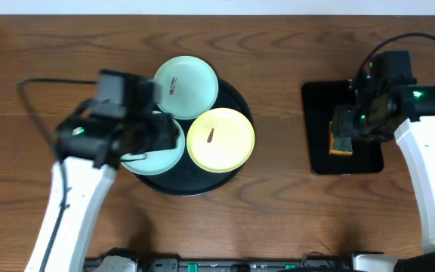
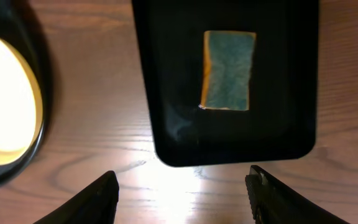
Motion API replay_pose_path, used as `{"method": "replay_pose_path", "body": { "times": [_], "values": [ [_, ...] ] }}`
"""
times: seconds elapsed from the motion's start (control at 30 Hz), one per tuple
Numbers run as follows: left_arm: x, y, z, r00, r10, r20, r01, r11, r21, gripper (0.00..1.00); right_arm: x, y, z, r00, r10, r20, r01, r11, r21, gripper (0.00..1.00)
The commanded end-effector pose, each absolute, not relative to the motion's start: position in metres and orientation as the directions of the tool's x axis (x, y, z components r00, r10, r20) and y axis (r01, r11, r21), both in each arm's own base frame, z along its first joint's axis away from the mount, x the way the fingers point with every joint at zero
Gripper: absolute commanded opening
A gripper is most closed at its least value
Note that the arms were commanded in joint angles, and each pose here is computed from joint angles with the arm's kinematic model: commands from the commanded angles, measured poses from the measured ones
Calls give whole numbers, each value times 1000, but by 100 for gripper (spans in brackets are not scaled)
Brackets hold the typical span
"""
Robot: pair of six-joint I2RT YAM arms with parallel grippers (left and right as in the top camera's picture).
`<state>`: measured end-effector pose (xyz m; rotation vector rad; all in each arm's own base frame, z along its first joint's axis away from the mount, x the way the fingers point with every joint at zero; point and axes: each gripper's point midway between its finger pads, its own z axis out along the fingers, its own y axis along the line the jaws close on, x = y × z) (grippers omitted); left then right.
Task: Clean dirty plates on tray and stack at the side
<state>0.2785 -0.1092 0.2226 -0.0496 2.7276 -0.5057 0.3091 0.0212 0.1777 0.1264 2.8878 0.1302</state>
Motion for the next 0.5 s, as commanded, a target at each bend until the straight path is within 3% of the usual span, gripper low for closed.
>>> {"method": "replay_pose_path", "body": {
  "times": [0.0,0.33,0.47],
  "values": [
    [283,-136,201,-954,-83,-289,21,940,-342,48,312,9,177,-958,144,-247,125,988,94,65],
    [306,-235,139,-954,120,-275,214,914,-344,48,330,-34,175,-916,269,-298,251,963,99,68],
    [316,-257,116,-951,138,-275,233,907,-350,48,332,-51,165,-900,339,-273,321,941,110,76]
  ]
}}
